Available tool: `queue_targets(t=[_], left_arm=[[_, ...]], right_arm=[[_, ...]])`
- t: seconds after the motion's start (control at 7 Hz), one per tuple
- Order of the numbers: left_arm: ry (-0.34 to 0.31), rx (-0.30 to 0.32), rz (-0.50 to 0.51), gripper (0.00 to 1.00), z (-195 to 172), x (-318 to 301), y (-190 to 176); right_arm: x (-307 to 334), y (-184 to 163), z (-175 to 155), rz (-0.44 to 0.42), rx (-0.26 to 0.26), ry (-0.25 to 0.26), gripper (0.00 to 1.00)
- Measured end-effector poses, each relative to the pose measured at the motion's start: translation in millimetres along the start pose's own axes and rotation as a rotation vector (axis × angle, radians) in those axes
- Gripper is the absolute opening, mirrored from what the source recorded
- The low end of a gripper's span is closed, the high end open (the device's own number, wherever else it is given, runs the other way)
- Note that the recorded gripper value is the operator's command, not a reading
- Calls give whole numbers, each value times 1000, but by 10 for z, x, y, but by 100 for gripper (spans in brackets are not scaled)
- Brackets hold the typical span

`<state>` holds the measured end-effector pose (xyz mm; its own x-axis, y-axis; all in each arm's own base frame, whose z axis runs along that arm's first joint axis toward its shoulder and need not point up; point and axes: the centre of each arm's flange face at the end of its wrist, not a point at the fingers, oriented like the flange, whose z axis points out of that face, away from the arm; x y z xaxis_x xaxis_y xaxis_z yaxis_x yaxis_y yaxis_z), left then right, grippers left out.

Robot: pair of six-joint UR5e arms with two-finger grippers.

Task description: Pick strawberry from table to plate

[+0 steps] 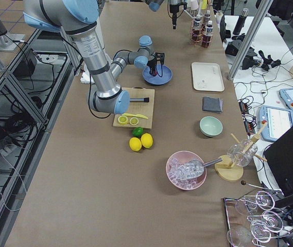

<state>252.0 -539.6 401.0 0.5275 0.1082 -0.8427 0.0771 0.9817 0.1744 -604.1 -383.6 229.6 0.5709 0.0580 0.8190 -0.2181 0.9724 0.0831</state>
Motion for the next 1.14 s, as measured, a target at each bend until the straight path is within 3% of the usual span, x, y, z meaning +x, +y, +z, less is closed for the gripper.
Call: queue_targets(t=[0.14,0.43,0.71,1.14], left_arm=[[5,0,-6,97,-53,-51,-14],[5,18,35,97,-383,-390,-158],[-47,16,109,97,-858,-1023,-294],[-103,14,159,97,-1250,-1813,-242]], right_arm=[[51,-147,-123,13,-2,-12,100],[821,-871,-706,-1,-19,-33,100],[2295,-1726,-1435,-130,-46,-17,100],[4675,-2510,-2220,-268,-63,27,100]])
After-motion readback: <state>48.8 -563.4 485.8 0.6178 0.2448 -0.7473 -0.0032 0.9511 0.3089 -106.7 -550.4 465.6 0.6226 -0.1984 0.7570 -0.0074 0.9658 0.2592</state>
